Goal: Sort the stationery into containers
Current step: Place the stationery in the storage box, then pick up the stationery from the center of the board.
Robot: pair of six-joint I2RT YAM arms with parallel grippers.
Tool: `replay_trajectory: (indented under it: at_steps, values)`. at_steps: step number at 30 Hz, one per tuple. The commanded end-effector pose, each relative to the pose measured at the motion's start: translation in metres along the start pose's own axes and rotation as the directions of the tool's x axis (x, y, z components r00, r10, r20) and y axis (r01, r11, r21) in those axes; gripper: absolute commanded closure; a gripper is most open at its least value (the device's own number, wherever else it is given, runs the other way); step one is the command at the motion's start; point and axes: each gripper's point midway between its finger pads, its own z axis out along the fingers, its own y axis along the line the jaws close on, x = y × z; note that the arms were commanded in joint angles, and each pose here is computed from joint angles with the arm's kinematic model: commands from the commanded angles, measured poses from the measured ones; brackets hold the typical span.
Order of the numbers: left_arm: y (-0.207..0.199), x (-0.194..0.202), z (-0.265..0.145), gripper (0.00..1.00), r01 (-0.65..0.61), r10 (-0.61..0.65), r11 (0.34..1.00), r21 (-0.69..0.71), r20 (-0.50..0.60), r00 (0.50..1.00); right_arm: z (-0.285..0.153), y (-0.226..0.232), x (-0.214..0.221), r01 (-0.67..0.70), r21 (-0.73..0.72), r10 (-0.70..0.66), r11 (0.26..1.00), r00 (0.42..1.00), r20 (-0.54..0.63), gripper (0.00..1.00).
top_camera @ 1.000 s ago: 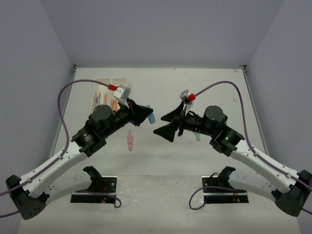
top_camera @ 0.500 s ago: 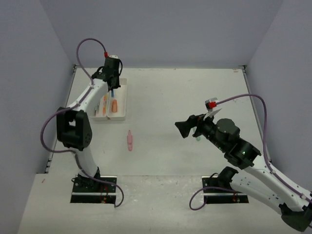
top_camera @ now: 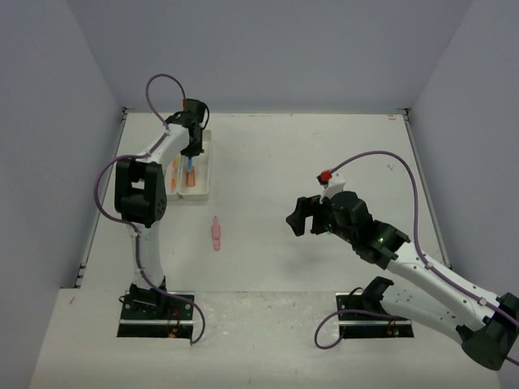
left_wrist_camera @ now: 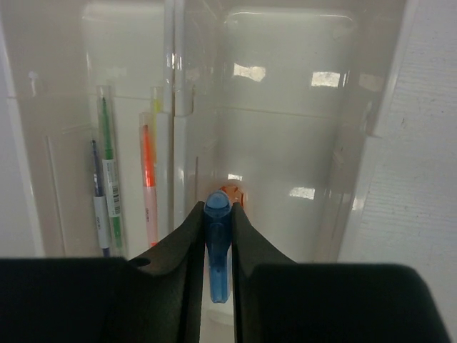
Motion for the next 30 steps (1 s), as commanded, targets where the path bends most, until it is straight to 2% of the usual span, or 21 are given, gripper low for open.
replay_trajectory:
  at_steps: [1, 2, 3, 6, 7, 9, 11, 12, 13, 14, 15, 17, 20, 21, 23, 25, 30]
  values:
    - [-0.010, -0.008, -0.019, 0.68, 0.003, -0.005, 0.999, 0.052, 0.030, 1.000, 0.003, 0.025, -0.006, -0.068, -0.096, 0.068, 0.993, 0.998, -0.003, 0.07]
    - [-0.013, -0.007, -0.021, 0.56, -0.004, 0.002, 0.999, 0.052, 0.029, 1.000, 0.006, 0.033, -0.002, -0.074, -0.117, 0.072, 0.990, 0.997, -0.017, 0.07]
    - [-0.014, -0.007, -0.025, 0.49, -0.006, 0.004, 0.999, 0.051, 0.030, 1.000, 0.012, 0.039, 0.002, -0.084, -0.110, 0.080, 0.990, 0.996, -0.036, 0.07]
    - [-0.016, -0.012, -0.040, 0.40, -0.002, -0.001, 0.997, 0.071, 0.039, 0.999, 0.029, 0.057, 0.015, -0.099, -0.081, 0.092, 0.992, 0.992, -0.086, 0.07]
    - [-0.018, -0.016, -0.051, 0.32, -0.001, -0.003, 0.997, 0.080, 0.047, 0.999, 0.037, 0.065, 0.020, -0.108, -0.073, 0.100, 0.991, 0.989, -0.110, 0.07]
    - [-0.015, -0.024, -0.080, 0.24, 0.000, -0.004, 0.998, 0.064, 0.071, 0.997, 0.056, 0.079, 0.031, -0.119, -0.035, 0.112, 0.992, 0.981, -0.159, 0.07]
    - [-0.008, -0.033, -0.119, 0.18, 0.023, -0.033, 0.997, 0.074, 0.143, 0.989, 0.076, 0.092, 0.038, -0.098, 0.034, 0.103, 0.995, 0.976, -0.190, 0.07]
    - [0.001, -0.043, -0.155, 0.14, 0.060, -0.081, 0.993, 0.100, 0.220, 0.972, 0.083, 0.101, 0.030, -0.087, 0.065, 0.097, 0.994, 0.979, -0.178, 0.07]
    - [0.003, -0.043, -0.165, 0.13, 0.074, -0.100, 0.991, 0.114, 0.245, 0.964, 0.091, 0.104, 0.038, -0.066, 0.087, 0.083, 0.994, 0.977, -0.198, 0.07]
    - [0.013, -0.046, -0.196, 0.11, 0.116, -0.160, 0.982, 0.151, 0.318, 0.934, 0.101, 0.114, 0.043, -0.049, 0.096, 0.069, 0.994, 0.973, -0.219, 0.08]
    - [0.032, -0.047, -0.247, 0.09, 0.175, -0.254, 0.960, 0.217, 0.424, 0.869, 0.113, 0.129, 0.043, -0.035, 0.100, 0.058, 0.994, 0.972, -0.230, 0.10]
    - [0.038, -0.030, -0.260, 0.05, 0.196, -0.304, 0.944, 0.266, 0.464, 0.832, 0.133, 0.140, 0.060, -0.001, 0.125, 0.035, 0.992, 0.962, -0.272, 0.17]
    - [0.062, 0.000, -0.310, 0.00, 0.231, -0.408, 0.902, 0.364, 0.550, 0.728, 0.152, 0.159, 0.070, 0.048, 0.144, 0.000, 0.988, 0.950, -0.313, 0.25]
    - [0.067, 0.009, -0.316, 0.00, 0.232, -0.420, 0.897, 0.376, 0.561, 0.714, 0.158, 0.163, 0.075, 0.062, 0.148, -0.011, 0.987, 0.947, -0.322, 0.27]
    - [0.072, 0.034, -0.315, 0.00, 0.232, -0.429, 0.892, 0.388, 0.564, 0.706, 0.171, 0.174, 0.090, 0.096, 0.153, -0.039, 0.984, 0.940, -0.339, 0.33]
    - [0.072, 0.053, -0.304, 0.00, 0.228, -0.412, 0.899, 0.375, 0.544, 0.731, 0.180, 0.174, 0.096, 0.112, 0.173, -0.046, 0.979, 0.937, -0.346, 0.36]
    - [0.068, 0.077, -0.291, 0.00, 0.201, -0.388, 0.904, 0.378, 0.529, 0.755, 0.201, 0.169, 0.108, 0.154, 0.223, -0.065, 0.963, 0.930, -0.361, 0.41]
